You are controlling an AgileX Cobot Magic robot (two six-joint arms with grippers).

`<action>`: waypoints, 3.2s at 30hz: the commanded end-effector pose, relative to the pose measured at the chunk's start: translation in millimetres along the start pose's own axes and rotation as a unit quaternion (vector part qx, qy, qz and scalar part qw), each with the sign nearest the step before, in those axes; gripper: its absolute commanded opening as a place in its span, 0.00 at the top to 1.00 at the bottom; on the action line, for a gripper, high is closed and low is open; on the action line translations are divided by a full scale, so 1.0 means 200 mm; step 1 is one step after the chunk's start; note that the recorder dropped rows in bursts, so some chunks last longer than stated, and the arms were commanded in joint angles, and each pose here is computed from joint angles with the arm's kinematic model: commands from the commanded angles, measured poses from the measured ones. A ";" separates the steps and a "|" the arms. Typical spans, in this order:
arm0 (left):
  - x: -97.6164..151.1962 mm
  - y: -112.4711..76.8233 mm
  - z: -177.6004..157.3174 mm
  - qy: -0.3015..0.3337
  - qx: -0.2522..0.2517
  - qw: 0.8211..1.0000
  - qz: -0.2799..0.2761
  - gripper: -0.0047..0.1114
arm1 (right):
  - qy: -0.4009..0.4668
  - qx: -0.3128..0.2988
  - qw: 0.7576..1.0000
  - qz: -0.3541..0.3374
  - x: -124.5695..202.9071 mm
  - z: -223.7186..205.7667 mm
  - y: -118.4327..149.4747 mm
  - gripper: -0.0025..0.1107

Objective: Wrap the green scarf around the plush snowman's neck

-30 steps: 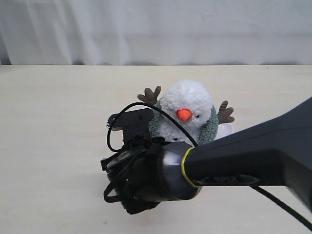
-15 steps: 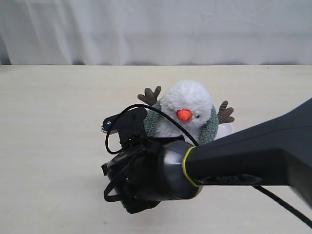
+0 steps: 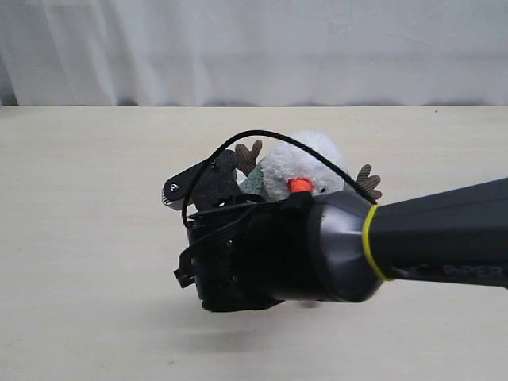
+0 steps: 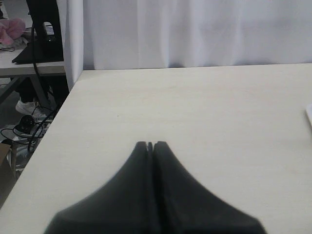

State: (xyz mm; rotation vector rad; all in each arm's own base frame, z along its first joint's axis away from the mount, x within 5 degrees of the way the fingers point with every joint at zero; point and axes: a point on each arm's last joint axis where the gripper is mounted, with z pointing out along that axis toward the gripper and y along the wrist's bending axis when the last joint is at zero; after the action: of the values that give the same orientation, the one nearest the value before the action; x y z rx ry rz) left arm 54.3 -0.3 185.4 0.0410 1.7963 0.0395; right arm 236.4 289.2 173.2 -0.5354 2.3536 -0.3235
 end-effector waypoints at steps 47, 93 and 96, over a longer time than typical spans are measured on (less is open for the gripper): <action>0.00 0.00 0.00 -0.004 -0.002 1.000 -0.002 0.96 | 0.150 0.043 0.985 -0.069 0.22 0.00 -0.02 0.45; 0.00 0.00 0.00 -0.004 -0.002 1.000 -0.002 0.96 | 0.043 -0.106 0.954 0.276 0.36 0.08 -0.38 0.45; 0.00 0.00 0.00 -0.004 -0.002 1.000 -0.002 0.96 | 0.054 -0.121 0.955 0.267 0.38 0.11 -0.34 0.45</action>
State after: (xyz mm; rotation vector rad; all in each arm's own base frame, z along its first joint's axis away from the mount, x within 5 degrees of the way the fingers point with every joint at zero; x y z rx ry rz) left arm 54.3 -0.3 185.4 0.0410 1.7963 0.0395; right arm 220.2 190.3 145.1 0.0549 2.5284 0.1769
